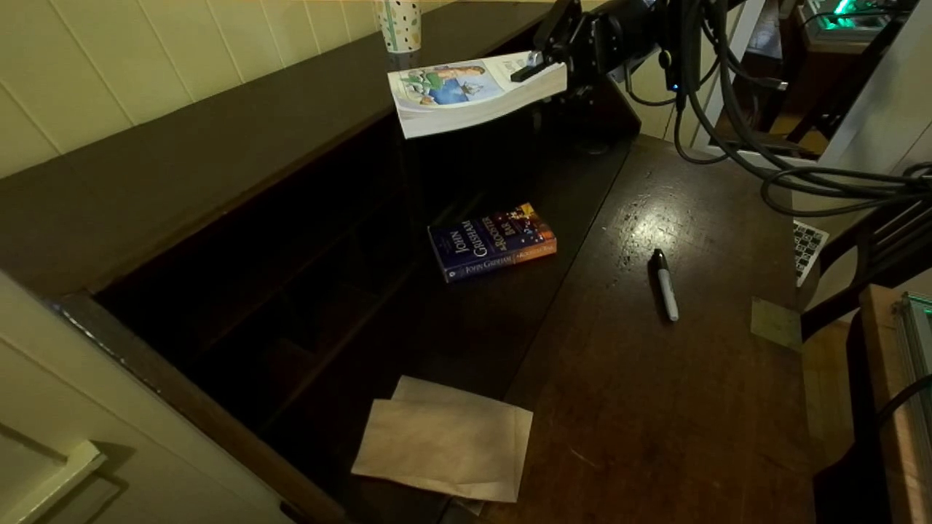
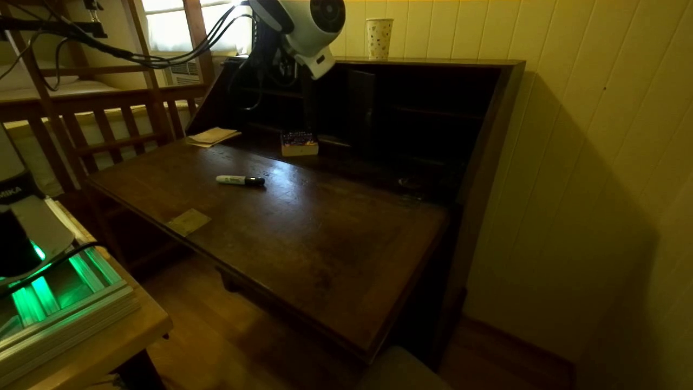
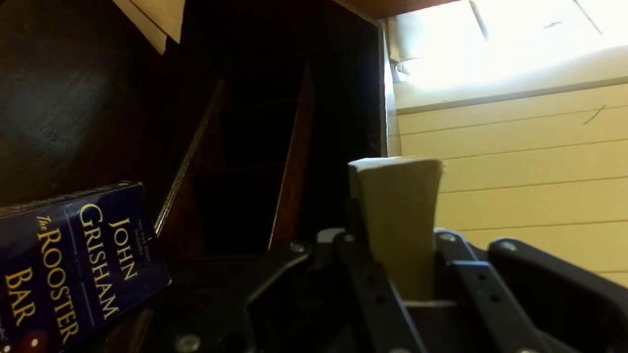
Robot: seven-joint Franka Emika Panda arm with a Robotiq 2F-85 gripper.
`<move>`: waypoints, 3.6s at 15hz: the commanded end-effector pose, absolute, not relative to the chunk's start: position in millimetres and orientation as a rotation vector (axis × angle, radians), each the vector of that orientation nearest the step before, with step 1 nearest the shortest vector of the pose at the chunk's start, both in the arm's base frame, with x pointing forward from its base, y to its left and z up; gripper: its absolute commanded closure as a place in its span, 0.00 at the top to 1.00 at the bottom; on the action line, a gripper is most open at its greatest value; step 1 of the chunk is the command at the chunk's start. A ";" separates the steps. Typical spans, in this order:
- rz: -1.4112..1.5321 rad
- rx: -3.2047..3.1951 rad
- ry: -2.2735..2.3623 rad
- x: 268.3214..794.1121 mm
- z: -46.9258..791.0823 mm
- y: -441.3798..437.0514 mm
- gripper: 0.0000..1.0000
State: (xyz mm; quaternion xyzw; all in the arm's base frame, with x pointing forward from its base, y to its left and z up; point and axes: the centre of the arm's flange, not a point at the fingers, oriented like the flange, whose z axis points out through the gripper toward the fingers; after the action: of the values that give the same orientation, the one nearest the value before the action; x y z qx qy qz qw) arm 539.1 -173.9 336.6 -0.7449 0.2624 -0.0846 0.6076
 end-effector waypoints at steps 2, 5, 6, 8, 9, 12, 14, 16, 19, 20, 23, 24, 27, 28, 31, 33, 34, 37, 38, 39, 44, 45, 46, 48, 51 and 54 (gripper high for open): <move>-0.161 -1.748 0.640 528.5 343.5 -166.6 0.06; -0.141 -1.731 0.651 524.4 339.9 -165.4 0.06; -0.134 -1.727 0.656 522.1 337.9 -164.9 0.06; -0.118 -1.720 0.675 513.9 332.1 -164.0 0.06; -0.111 -1.717 0.688 509.0 329.4 -163.5 0.06; -0.104 -1.711 0.722 495.2 322.4 -163.6 0.06; -0.097 -1.705 0.738 489.6 319.4 -165.4 0.06; -0.076 -1.706 0.752 481.7 315.1 -166.2 0.06; -0.047 -1.724 0.797 471.4 304.5 -170.8 0.06; -0.050 -1.731 0.814 469.4 300.9 -173.3 0.06; -0.080 -1.756 0.833 467.0 297.2 -178.5 0.06; -0.087 -1.762 0.834 467.5 296.6 -180.4 0.06; -0.099 -1.769 0.838 466.5 291.0 -184.3 0.06; -0.103 -1.769 0.836 465.5 286.6 -186.0 0.06; -0.115 -1.778 0.831 462.3 279.9 -187.8 0.06; -0.126 -1.790 0.825 461.9 275.8 -188.5 0.06; -0.137 -1.795 0.821 462.1 274.0 -188.2 0.06; -0.166 -1.811 0.806 462.7 268.7 -187.6 0.06; -0.170 -1.814 0.798 463.4 267.3 -187.1 0.06; -0.174 -1.817 0.789 464.4 266.2 -185.9 0.06; -0.176 -1.834 0.762 468.7 260.3 -182.5 0.06; -0.177 -1.834 0.759 469.9 259.1 -182.1 0.06; -0.177 -1.837 0.755 470.0 258.1 -182.1 0.06; -0.170 -1.843 0.757 469.9 255.2 -183.0 0.06; -0.169 -1.847 0.769 470.2 252.9 -184.0 0.06; -0.175 -1.852 0.779 471.6 251.8 -186.6 0.06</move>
State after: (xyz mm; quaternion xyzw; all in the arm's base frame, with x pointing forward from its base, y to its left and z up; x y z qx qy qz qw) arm 466.6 -185.9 248.5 -0.7747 0.3291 -0.0649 0.5359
